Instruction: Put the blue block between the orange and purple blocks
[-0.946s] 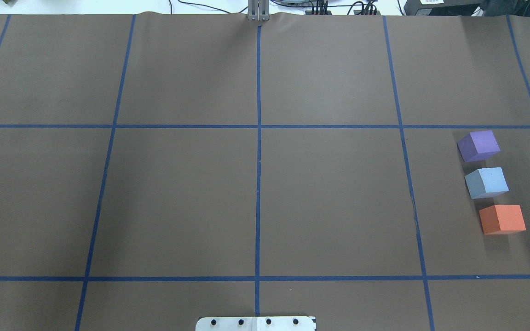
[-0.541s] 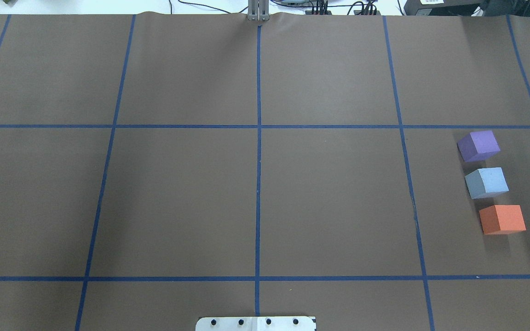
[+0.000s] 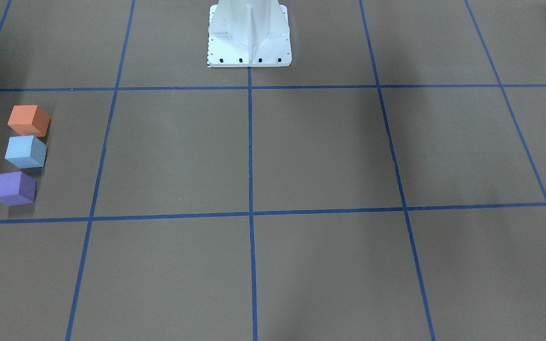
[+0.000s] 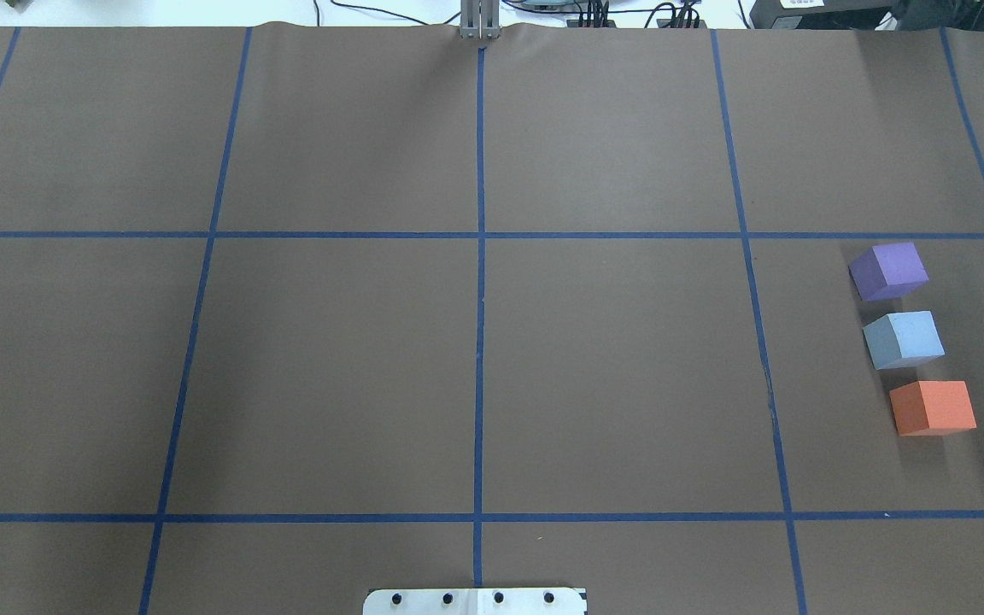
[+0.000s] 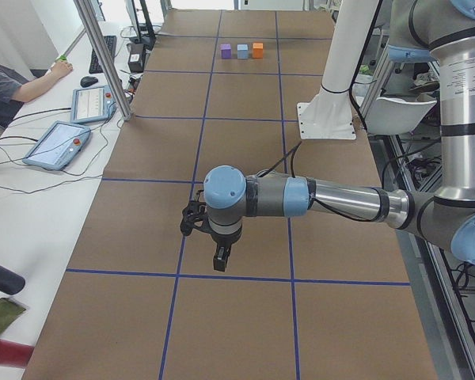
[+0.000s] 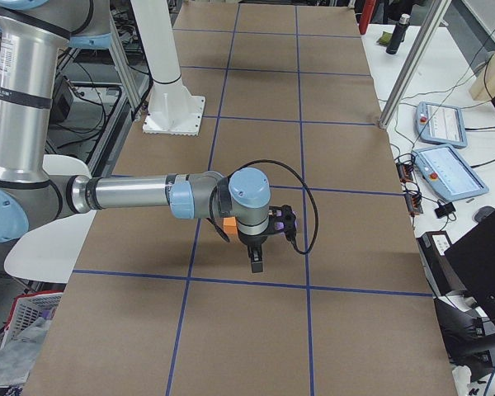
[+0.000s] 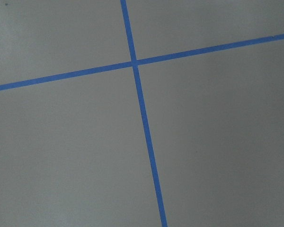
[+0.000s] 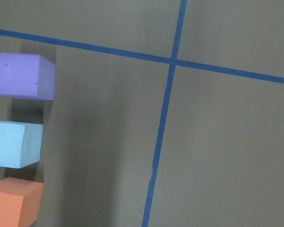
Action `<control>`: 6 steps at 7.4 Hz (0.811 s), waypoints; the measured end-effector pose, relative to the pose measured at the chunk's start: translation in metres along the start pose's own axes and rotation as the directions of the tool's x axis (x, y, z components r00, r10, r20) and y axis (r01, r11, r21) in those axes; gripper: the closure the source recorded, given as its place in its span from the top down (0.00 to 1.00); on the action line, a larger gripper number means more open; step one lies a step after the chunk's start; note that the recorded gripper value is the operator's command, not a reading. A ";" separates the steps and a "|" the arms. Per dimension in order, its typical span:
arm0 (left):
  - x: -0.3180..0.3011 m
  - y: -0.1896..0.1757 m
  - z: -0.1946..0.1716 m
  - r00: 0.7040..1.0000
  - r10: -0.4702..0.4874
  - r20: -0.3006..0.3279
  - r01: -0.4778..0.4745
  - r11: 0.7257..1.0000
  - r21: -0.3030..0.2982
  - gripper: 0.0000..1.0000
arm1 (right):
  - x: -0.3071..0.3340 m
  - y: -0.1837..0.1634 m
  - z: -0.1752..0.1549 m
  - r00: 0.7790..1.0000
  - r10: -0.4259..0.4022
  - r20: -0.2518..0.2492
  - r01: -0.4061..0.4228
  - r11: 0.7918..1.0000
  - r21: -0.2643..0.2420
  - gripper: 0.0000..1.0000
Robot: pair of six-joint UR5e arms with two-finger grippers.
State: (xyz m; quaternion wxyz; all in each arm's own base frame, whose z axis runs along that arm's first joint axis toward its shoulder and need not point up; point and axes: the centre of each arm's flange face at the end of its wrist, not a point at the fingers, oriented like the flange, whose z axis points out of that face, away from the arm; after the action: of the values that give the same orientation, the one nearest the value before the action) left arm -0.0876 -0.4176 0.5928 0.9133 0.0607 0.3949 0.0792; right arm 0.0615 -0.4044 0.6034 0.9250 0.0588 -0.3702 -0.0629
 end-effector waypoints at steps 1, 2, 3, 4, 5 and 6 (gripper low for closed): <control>-0.001 0.001 0.001 1.000 -0.001 0.001 0.001 1.000 0.000 1.00 | 0.000 0.000 0.000 1.000 -0.001 0.001 0.001 1.000 0.000 1.00; -0.001 0.001 0.001 1.000 -0.001 0.001 0.001 1.000 -0.001 1.00 | 0.000 0.000 0.000 1.000 -0.002 0.001 0.002 1.000 -0.001 1.00; -0.001 0.001 0.002 1.000 -0.001 0.001 0.001 1.000 -0.001 1.00 | 0.000 0.000 0.000 1.000 -0.002 0.001 0.002 1.000 -0.001 1.00; -0.001 0.001 0.002 1.000 -0.002 0.001 0.002 1.000 -0.001 1.00 | 0.000 0.000 0.000 1.000 -0.002 0.002 0.002 1.000 -0.001 1.00; -0.001 0.001 0.002 1.000 -0.002 0.001 0.002 1.000 -0.001 1.00 | -0.001 0.000 0.001 1.000 -0.002 0.002 0.002 1.000 -0.001 1.00; -0.001 0.001 0.001 1.000 -0.001 0.001 0.001 1.000 0.000 1.00 | 0.000 0.000 0.001 1.000 -0.002 0.002 0.002 1.000 -0.002 1.00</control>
State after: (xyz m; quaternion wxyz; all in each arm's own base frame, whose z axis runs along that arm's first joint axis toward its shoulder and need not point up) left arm -0.0876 -0.4165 0.5949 0.9135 0.0602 0.3945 0.0786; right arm 0.0604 -0.4046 0.6038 0.9245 0.0581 -0.3711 -0.0643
